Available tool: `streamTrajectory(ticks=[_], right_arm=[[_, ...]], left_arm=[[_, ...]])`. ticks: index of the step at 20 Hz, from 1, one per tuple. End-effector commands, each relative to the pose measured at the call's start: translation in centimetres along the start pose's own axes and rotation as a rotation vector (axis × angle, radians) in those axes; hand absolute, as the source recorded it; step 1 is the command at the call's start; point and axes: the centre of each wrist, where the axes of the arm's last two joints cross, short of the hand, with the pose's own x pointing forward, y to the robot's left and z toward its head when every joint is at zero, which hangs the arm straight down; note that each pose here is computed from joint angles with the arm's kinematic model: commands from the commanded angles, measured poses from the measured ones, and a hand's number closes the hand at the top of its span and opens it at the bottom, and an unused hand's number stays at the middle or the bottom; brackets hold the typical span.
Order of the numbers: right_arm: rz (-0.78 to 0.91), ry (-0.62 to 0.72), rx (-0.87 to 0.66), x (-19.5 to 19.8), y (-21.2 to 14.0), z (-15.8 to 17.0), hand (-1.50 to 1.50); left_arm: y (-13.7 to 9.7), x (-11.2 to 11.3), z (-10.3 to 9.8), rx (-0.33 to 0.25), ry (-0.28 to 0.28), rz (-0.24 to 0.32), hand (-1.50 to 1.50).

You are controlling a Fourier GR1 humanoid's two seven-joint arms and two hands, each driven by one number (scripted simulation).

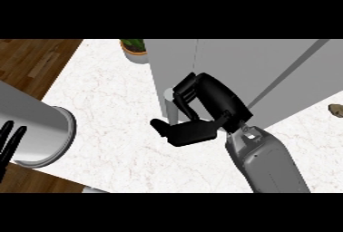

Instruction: Pick up the bottled water, place it into the cabinet and close the cabinet

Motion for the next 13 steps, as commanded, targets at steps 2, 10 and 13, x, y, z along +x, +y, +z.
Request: streamTrajectory(ticks=[2,10,13], right_arm=[[-0.036,0.009,-0.158,2.5,-1.5,-4.8,1.5],[-0.201,0.042,-0.269,2.9,-2.1,-7.1,-1.5],[-0.213,0.035,-0.256,3.3,-1.7,-7.8,-1.5]], left_arm=[[0.8,0.7,0.0,0.02,-0.018,-0.02,-1.5],[1.0,0.9,0.4,0.028,-0.017,-0.017,-1.5],[1.3,0.9,0.4,0.027,-0.034,-0.021,-1.5]])
